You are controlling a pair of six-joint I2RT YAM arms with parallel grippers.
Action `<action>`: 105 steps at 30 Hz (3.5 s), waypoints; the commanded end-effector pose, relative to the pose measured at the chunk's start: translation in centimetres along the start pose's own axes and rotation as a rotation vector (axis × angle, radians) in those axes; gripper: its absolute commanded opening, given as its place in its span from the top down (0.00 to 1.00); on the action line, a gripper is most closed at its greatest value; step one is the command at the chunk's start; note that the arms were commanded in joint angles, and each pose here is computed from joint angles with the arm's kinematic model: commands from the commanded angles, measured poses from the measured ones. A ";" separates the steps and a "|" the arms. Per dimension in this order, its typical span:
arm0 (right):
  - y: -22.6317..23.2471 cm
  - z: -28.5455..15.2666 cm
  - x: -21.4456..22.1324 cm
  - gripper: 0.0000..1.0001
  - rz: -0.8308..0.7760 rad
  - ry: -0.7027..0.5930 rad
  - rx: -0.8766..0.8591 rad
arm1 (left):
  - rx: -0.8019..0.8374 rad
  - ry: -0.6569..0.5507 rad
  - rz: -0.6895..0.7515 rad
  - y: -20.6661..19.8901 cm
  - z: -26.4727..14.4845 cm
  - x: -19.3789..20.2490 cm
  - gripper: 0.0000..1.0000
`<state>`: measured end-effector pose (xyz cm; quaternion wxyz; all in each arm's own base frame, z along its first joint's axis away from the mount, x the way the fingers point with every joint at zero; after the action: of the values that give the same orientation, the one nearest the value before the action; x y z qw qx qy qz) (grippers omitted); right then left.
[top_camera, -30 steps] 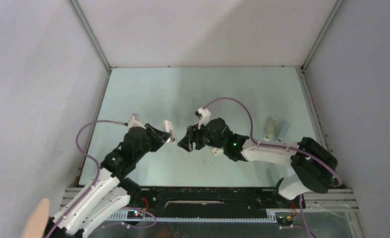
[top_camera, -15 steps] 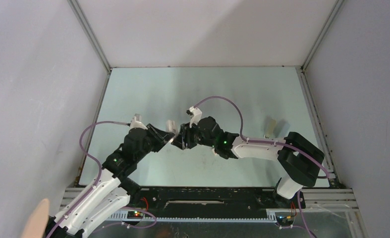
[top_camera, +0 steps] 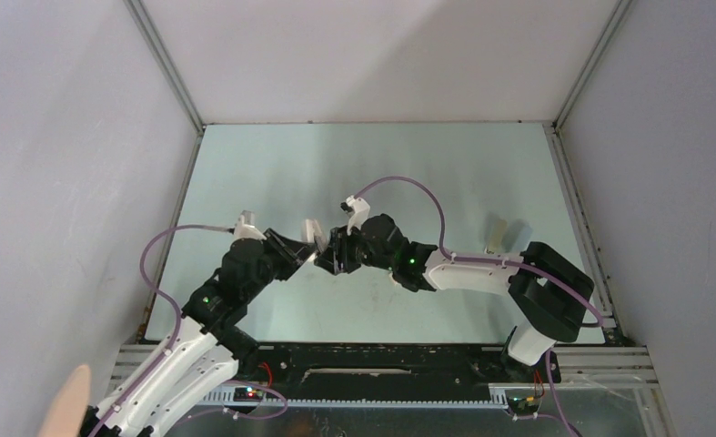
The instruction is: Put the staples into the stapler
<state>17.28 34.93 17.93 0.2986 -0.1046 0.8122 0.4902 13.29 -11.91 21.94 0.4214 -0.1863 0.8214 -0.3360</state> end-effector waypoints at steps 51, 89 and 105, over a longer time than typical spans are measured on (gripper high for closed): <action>-1.3 -1.9 -0.8 0.48 -0.208 -0.067 -0.051 | 0.108 0.077 0.167 -3.0 -3.9 -1.9 1.00; -2.2 -1.4 -1.0 1.00 -0.123 -0.014 -0.143 | 0.138 0.036 0.188 -3.7 -4.4 -2.9 1.00; -2.6 -5.7 1.1 1.00 -0.270 0.172 -0.078 | -0.290 -0.069 0.444 -1.9 -2.9 -8.1 0.89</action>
<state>17.07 30.42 17.27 0.3100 -0.2082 0.7967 0.4752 13.57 -9.34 29.35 0.4480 -0.0687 0.8623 -0.2258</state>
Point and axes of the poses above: each gripper's point midway between its finger pads, its own z axis out along the fingers, its own y axis along the line the jaws close on, x = y × z, the point moved 10 cm from there along -z, back along the fingers, and after that the axes turned 11 degrees about z, right-handed, at the moved point
